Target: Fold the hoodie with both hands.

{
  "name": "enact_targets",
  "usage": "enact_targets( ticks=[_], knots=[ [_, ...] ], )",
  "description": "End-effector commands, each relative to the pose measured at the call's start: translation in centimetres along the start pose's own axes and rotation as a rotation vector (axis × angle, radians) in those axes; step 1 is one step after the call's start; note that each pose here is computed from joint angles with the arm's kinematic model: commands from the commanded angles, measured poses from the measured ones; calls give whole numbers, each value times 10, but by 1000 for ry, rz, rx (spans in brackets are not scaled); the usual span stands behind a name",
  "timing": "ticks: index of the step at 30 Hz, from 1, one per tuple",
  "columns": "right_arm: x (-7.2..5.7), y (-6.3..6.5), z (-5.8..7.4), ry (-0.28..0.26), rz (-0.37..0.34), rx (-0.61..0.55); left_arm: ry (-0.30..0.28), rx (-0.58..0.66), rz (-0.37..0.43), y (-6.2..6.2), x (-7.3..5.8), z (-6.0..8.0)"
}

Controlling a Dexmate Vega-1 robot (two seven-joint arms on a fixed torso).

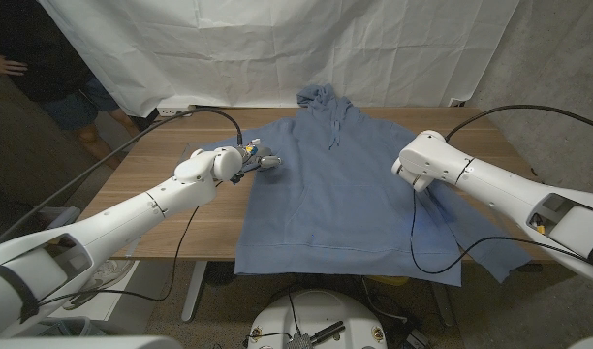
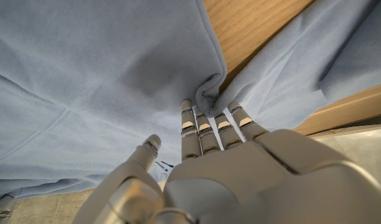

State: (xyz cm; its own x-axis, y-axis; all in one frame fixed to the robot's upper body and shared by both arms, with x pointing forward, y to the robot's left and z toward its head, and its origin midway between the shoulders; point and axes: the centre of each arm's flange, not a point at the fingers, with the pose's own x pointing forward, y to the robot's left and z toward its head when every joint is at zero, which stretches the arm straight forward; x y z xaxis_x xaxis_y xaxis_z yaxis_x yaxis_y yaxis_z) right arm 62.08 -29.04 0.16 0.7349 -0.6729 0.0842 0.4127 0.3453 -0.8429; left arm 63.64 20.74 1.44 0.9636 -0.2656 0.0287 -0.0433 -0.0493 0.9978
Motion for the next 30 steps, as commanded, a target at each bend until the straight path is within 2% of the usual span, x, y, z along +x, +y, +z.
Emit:
enact_targets(
  ticks=[1, 9, 18, 30],
  knots=[
    [0, -7, -2, -36, 83, 249, -4, 2, 2, 2, -1, -1],
    [-4, -17, 7, -116, 128, 410, -13, 4, 2, 3, 1, 1],
    [-11, -29, 17, -189, 105, 484, -14, -1, 3, 3, 1, 2],
    [-20, -41, 24, -297, 143, 620, -17, 0, 7, 4, 4, 1]
  ],
)
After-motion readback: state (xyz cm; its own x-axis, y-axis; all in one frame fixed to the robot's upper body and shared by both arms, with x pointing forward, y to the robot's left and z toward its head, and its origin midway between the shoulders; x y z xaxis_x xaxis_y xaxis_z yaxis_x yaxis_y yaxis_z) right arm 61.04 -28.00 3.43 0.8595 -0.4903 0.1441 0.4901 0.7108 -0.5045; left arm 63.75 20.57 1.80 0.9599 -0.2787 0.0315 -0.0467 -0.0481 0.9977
